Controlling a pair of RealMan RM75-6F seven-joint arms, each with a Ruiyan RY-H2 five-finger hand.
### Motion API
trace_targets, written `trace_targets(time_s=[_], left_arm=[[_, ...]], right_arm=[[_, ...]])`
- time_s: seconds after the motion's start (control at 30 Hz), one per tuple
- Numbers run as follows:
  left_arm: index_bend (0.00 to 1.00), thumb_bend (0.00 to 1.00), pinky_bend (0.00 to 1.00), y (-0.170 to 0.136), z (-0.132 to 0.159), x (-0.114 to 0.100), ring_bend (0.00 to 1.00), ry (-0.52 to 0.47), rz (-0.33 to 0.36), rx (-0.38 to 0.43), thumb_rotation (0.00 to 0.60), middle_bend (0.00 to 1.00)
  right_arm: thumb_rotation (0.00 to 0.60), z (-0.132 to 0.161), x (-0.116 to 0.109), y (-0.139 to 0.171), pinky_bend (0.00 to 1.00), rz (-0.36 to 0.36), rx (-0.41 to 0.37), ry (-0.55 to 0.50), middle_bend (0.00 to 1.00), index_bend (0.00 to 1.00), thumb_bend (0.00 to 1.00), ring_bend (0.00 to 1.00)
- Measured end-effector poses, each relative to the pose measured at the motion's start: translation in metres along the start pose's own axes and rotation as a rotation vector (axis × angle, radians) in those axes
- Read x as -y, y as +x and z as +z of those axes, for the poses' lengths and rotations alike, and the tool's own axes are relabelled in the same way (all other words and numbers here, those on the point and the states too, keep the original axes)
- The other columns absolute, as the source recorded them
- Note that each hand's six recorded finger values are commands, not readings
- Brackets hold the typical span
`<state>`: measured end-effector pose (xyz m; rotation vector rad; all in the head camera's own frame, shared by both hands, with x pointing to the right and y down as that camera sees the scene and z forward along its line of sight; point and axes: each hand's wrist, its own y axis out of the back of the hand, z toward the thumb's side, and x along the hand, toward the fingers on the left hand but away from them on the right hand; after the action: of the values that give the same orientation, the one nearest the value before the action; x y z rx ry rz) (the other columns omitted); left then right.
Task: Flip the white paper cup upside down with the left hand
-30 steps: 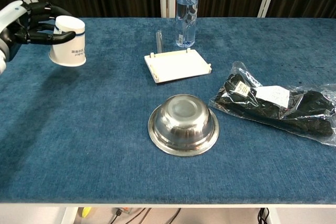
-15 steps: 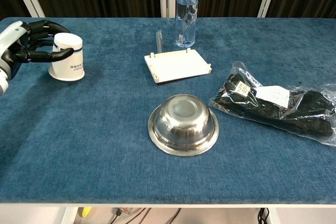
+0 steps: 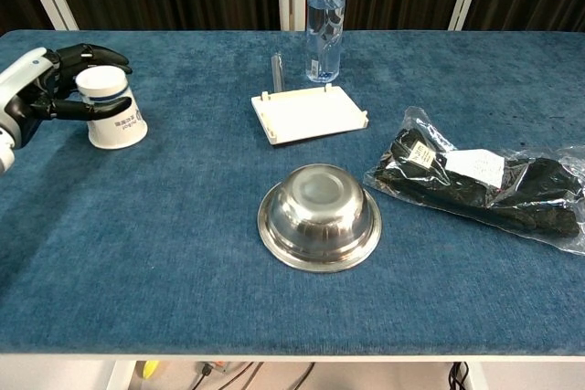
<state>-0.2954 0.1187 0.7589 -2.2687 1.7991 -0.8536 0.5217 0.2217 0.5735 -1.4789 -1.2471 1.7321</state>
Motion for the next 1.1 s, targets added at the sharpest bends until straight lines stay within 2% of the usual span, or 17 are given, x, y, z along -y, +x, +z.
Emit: trace_targets(time_s=[0.27, 0.43, 0.53, 0.63, 0.73, 0.8, 0.87, 0.97, 1.03, 1.1], left_arm=[[0.24, 0.2, 0.14, -0.003, 0.015, -0.006, 0.0, -0.006, -0.004, 0.058, 0.6, 0.15], [0.18, 0.2, 0.1, -0.006, 0.041, -0.029, 0.0, 0.036, 0.011, 0.151, 0.6, 0.13], [0.17, 0.2, 0.06, -0.011, 0.056, -0.052, 0.0, 0.146, 0.022, 0.191, 0.6, 0.15], [0.12, 0.18, 0.03, -0.02, 0.067, -0.081, 0.0, 0.328, 0.036, 0.199, 0.6, 0.17], [0.1, 0.14, 0.02, -0.035, 0.073, -0.111, 0.0, 0.56, 0.052, 0.173, 0.6, 0.06], [0.09, 0.12, 0.01, -0.051, 0.073, -0.133, 0.0, 0.729, 0.055, 0.127, 0.6, 0.01], [0.07, 0.12, 0.0, -0.074, 0.071, -0.156, 0.0, 0.881, 0.047, 0.057, 0.6, 0.0], [0.07, 0.12, 0.0, -0.107, 0.066, -0.184, 0.0, 1.027, 0.036, -0.036, 0.6, 0.0], [0.07, 0.12, 0.0, -0.126, 0.057, -0.193, 0.0, 1.061, 0.029, -0.091, 0.6, 0.0], [0.06, 0.12, 0.0, -0.151, 0.043, -0.196, 0.0, 1.05, 0.014, -0.156, 0.6, 0.0]], right_arm=[[0.6, -0.001, -0.005, 0.001, 0.0, -0.015, -0.002, -0.007, 0.0, 0.0, 0.12, 0.0], [0.6, -0.002, -0.009, 0.004, 0.0, -0.03, 0.001, 0.002, 0.0, 0.0, 0.12, 0.0], [0.6, -0.003, -0.01, 0.005, 0.0, -0.037, 0.002, 0.008, 0.0, 0.0, 0.12, 0.0], [0.6, -0.002, -0.011, 0.006, 0.0, -0.049, 0.0, 0.021, 0.0, 0.0, 0.12, 0.0], [0.6, -0.002, -0.011, 0.007, 0.0, -0.062, -0.002, 0.048, 0.0, 0.0, 0.12, 0.0], [0.6, 0.0, -0.012, 0.008, 0.0, -0.076, -0.007, 0.067, 0.0, 0.0, 0.11, 0.0], [0.6, 0.004, -0.013, 0.01, 0.0, -0.098, -0.021, 0.081, 0.0, 0.0, 0.11, 0.0], [0.6, 0.011, -0.015, 0.013, 0.0, -0.129, -0.045, 0.094, 0.0, 0.0, 0.11, 0.0], [0.6, 0.014, -0.015, 0.014, 0.0, -0.139, -0.053, 0.099, 0.0, 0.0, 0.11, 0.0], [0.6, 0.016, -0.014, 0.015, 0.0, -0.138, -0.057, 0.099, 0.0, 0.0, 0.11, 0.0]])
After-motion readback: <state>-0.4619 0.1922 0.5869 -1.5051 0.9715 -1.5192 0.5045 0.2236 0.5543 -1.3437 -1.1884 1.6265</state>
